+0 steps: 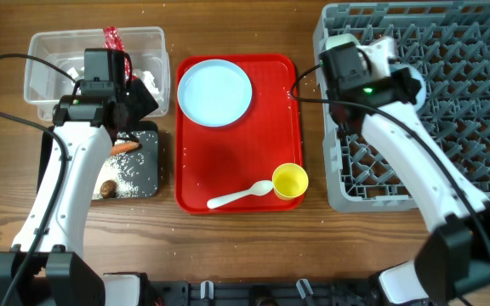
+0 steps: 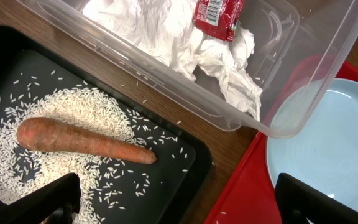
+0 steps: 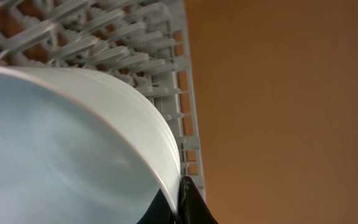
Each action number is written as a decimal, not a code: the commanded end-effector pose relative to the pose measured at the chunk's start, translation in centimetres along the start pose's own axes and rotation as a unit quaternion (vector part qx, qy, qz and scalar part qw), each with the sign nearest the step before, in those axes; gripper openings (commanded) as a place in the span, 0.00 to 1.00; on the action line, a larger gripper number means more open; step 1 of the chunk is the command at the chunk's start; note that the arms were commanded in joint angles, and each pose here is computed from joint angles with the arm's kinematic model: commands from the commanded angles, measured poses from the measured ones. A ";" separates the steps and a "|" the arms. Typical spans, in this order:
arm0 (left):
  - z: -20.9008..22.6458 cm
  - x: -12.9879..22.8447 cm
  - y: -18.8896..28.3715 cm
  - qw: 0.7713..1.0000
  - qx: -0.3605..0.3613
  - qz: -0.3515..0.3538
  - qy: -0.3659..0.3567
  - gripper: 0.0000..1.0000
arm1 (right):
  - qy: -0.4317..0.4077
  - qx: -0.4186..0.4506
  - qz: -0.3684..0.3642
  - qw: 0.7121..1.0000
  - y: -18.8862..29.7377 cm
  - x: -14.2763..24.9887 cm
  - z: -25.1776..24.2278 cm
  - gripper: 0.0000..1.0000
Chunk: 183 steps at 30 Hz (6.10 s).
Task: Sort waste into correct bins and load items into the dishwasher rack
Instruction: 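Grasp the light-blue bowl with right gripper and place it in the rack, then grasp the yellow cup on the red tray with right gripper, then lift the yellow cup and place it upside down in the rack, then grasp the white plate with right gripper and stand it in the rack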
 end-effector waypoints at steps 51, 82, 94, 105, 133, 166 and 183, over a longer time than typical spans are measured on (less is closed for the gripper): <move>0.2 -0.4 0.3 1.000 -0.005 -0.008 0.008 1.00 | -0.001 -0.589 0.232 0.774 9.1 7.3 8.5 0.54; -0.4 -0.6 0.3 0.999 0.033 -0.007 0.010 1.00 | -0.085 -0.622 0.164 0.761 10.9 3.2 2.5 0.50; -17.7 10.8 4.9 0.876 0.316 0.069 -0.359 0.66 | -0.290 -0.514 0.166 0.790 2.4 2.9 -7.6 0.75; -21.2 16.8 0.1 0.849 0.266 0.162 -0.428 0.04 | -0.284 -0.512 0.177 0.791 2.5 3.2 -7.6 0.75; -13.4 0.6 14.4 0.601 0.756 0.023 -0.257 0.04 | -0.038 -0.915 -0.206 0.346 13.6 -2.7 -7.0 0.62; -8.8 0.5 4.3 0.932 0.328 0.017 -0.153 1.00 | -0.307 -0.388 0.462 0.736 -10.6 10.7 -8.2 0.42; -7.5 -0.1 3.7 0.964 0.248 0.007 -0.096 1.00 | -0.305 -0.594 0.156 0.728 3.3 -2.7 -10.1 0.83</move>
Point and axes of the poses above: each gripper's point midway between its finger pads, its own y axis back along the fingers, its own z axis along the line the jaws close on, x = y × z, the point moved 10 cm from there along y, back along the fingers, and after that the axes turned 15 degrees about -y, right-handed, at the moved point
